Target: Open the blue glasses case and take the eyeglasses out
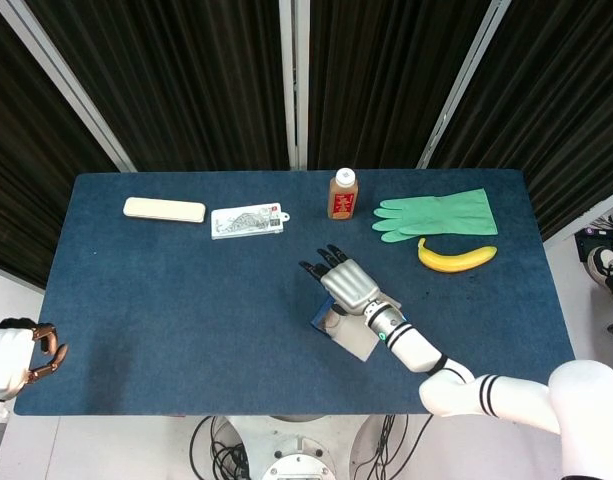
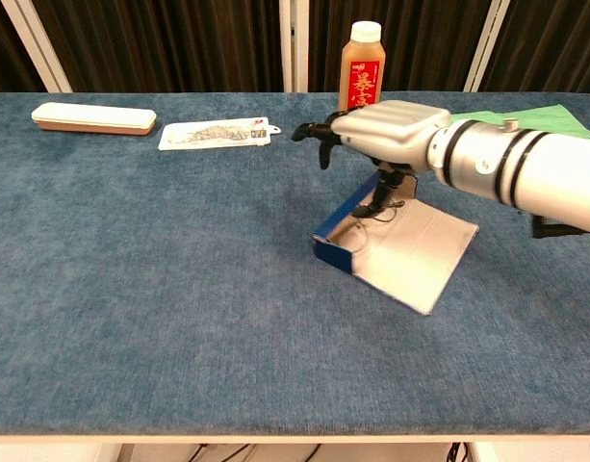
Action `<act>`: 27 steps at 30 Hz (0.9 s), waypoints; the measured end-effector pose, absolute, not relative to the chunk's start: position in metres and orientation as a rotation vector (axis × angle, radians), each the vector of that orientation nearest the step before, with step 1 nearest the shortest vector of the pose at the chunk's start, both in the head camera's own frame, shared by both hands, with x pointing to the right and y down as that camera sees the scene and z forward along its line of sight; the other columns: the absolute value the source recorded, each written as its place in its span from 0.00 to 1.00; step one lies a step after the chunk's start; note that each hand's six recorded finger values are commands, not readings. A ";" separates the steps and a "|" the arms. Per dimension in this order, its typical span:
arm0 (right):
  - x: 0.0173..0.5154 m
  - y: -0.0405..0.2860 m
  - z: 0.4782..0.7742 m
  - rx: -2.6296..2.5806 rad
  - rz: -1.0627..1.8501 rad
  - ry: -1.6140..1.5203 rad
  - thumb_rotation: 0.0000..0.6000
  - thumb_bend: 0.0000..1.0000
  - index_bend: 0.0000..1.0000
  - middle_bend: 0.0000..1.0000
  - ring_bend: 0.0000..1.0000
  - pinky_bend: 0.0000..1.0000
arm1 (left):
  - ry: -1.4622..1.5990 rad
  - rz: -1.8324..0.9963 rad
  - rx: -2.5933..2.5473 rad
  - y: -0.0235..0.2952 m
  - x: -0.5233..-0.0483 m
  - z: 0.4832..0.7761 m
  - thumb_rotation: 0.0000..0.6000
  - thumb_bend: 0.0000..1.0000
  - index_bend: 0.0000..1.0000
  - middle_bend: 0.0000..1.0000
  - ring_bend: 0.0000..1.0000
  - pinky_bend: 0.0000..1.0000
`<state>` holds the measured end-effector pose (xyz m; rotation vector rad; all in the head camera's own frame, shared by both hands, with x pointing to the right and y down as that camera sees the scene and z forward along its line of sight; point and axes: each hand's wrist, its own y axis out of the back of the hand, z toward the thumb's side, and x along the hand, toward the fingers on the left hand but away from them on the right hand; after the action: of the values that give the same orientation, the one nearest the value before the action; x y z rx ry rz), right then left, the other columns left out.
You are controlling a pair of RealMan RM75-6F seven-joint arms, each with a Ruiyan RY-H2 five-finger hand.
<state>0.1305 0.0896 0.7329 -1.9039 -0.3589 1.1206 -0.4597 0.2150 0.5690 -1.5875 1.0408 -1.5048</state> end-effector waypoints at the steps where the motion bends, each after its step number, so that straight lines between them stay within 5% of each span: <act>1: 0.126 0.088 0.735 -1.901 1.124 -0.364 1.00 0.18 0.00 0.27 0.00 0.00 | 1.041 -1.505 -1.588 0.215 -0.460 0.569 1.00 0.33 0.71 0.68 0.49 0.42; 8: 0.102 0.069 0.750 -1.878 1.181 -0.424 1.00 0.18 0.00 0.30 0.00 0.00 | 1.042 -1.504 -1.593 0.215 -0.460 0.569 1.00 0.33 0.71 0.68 0.49 0.42; 13: 0.098 0.066 0.751 -1.911 1.201 -0.434 1.00 0.27 0.03 0.33 0.00 0.00 | 1.042 -1.504 -1.597 0.215 -0.460 0.569 1.00 0.33 0.71 0.68 0.49 0.42; 19: 0.116 0.065 0.738 -2.000 1.236 -0.394 1.00 0.36 0.11 0.33 0.00 0.00 | 1.036 -1.506 -1.597 0.214 -0.460 0.569 1.00 0.33 0.71 0.68 0.49 0.42; 27: 0.139 0.064 0.738 -1.973 1.307 -0.310 1.00 0.36 0.18 0.31 0.00 0.00 | 1.035 -1.508 -1.594 0.214 -0.459 0.569 1.00 0.33 0.71 0.68 0.49 0.42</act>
<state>0.1391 0.0640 0.7376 -1.9732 -0.3098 1.3069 -0.4592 0.2140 0.5694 -1.5939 1.0350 -1.5080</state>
